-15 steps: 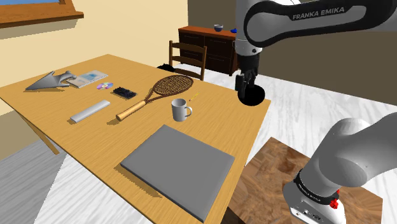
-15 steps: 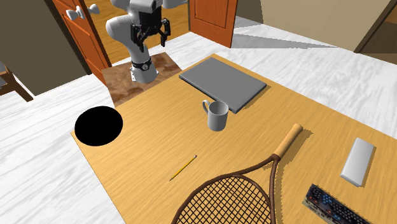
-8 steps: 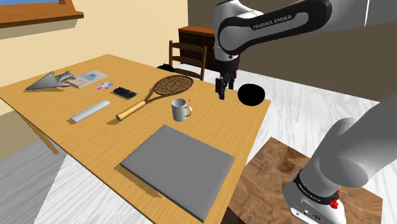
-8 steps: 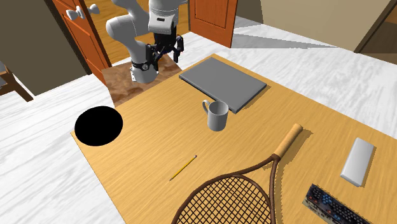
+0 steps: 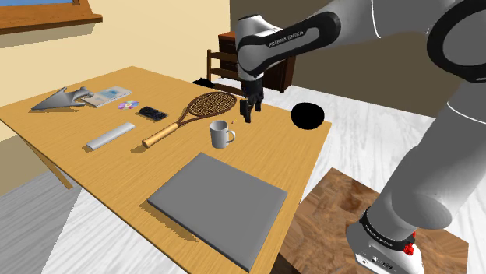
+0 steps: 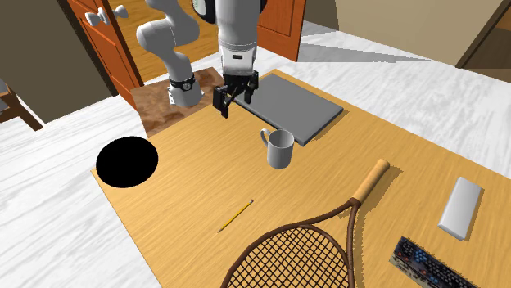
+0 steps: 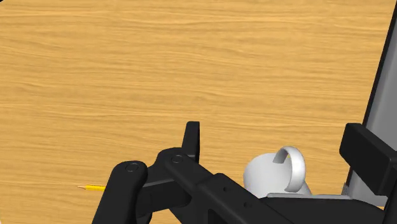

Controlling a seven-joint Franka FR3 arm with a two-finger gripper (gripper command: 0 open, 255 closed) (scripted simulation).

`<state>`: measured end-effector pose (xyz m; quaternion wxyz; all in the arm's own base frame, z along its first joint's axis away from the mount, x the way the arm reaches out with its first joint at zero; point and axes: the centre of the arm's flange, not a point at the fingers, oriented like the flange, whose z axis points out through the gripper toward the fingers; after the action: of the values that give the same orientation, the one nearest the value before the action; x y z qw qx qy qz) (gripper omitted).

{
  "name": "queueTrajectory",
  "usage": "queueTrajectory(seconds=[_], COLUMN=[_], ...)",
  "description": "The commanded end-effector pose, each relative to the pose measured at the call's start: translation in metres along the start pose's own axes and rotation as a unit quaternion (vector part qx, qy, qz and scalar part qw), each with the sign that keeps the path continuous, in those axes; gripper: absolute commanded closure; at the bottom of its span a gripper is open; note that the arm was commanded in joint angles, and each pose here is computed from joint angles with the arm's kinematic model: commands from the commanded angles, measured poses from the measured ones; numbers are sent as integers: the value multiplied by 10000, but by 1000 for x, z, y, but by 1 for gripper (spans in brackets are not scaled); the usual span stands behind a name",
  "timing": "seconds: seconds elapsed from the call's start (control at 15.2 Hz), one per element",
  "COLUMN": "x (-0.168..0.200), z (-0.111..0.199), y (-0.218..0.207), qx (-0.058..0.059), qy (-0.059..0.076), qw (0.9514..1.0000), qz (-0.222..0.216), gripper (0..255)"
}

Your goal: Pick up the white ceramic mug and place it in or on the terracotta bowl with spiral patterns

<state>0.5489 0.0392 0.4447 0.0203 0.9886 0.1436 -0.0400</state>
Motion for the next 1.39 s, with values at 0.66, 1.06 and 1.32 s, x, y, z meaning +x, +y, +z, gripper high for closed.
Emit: queueTrajectory(seconds=[0.66, 1.06, 1.32], x=[141, 143, 143], z=[42, 74, 82], y=[-7, -8, -8], qx=[107, 107, 107], qy=[237, 237, 237], qw=[9979, 9979, 9979], qz=[-594, -594, -594], gripper=[0, 0, 0])
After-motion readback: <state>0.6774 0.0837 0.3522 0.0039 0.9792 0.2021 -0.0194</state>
